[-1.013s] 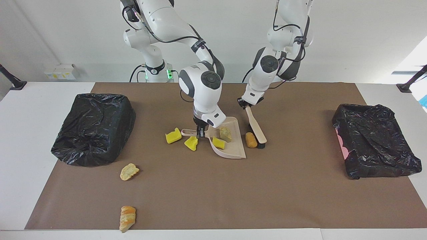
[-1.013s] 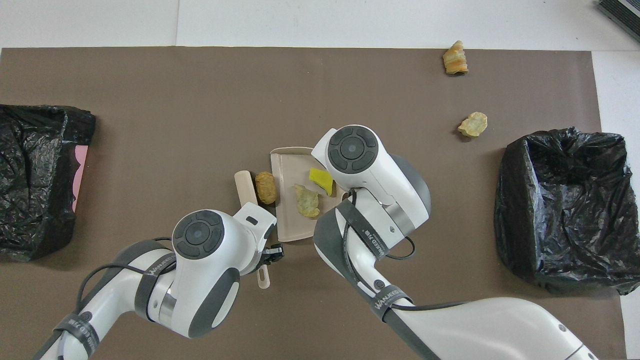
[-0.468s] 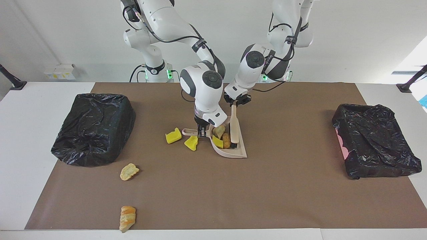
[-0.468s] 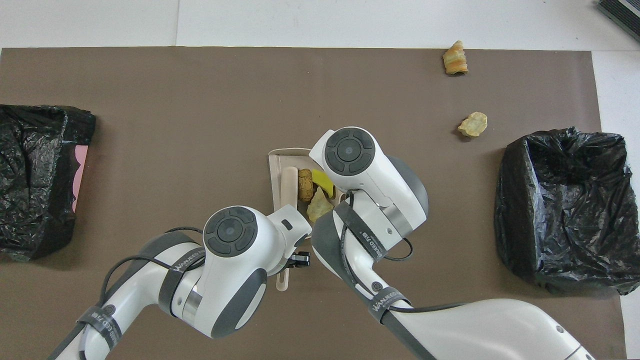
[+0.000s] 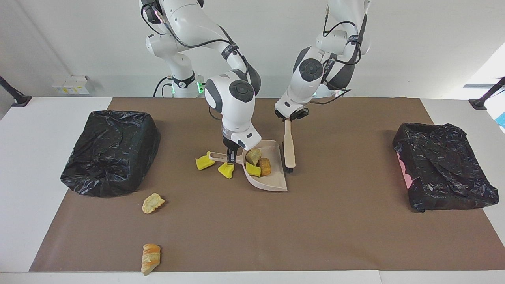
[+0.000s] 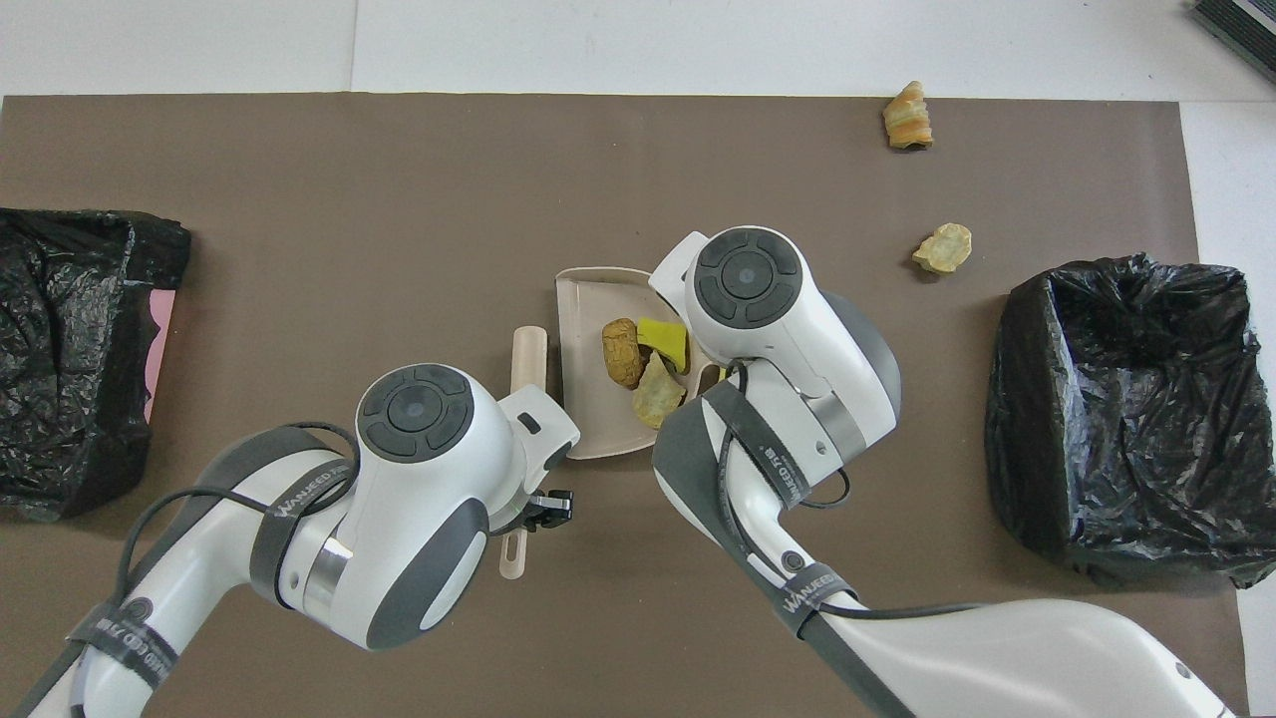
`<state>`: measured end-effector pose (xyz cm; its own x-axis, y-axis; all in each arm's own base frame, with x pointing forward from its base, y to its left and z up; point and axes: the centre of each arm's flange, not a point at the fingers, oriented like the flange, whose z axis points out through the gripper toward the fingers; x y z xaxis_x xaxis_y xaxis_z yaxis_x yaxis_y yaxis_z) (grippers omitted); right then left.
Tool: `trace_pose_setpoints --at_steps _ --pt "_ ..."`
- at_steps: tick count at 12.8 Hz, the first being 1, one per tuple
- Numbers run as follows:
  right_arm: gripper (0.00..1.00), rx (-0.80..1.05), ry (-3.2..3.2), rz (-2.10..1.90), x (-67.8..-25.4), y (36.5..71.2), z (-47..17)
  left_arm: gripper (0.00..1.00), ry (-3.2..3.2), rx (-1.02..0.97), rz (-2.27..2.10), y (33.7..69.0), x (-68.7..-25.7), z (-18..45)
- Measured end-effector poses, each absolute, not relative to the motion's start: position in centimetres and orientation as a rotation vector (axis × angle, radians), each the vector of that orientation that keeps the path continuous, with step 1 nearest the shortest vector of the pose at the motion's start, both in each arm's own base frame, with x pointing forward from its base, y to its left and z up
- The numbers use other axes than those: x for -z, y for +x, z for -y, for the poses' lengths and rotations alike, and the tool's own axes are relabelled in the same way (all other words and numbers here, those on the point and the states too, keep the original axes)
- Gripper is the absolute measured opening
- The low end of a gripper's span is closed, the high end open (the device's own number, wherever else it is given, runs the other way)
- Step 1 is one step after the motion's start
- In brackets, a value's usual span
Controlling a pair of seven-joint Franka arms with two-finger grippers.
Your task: Sweep and dump trash in bin
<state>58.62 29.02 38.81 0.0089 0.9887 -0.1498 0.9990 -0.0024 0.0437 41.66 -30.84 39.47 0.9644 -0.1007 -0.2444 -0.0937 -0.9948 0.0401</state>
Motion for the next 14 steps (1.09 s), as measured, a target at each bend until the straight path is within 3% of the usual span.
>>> trace_pose_setpoints --at_steps 4,11,14 --pt "0.31 0.117 2.174 -2.122 -42.4 60.0 -25.3 0.27 3.136 0.395 0.086 39.3 -39.0 31.1" --pt "0.31 0.150 2.165 -2.163 -49.4 63.3 -12.2 0.27 3.167 0.340 0.107 24.8 -38.1 36.5" --pt "0.31 0.137 2.156 -2.165 -51.6 63.5 -5.7 0.27 3.178 0.307 0.061 21.1 -35.6 37.5"
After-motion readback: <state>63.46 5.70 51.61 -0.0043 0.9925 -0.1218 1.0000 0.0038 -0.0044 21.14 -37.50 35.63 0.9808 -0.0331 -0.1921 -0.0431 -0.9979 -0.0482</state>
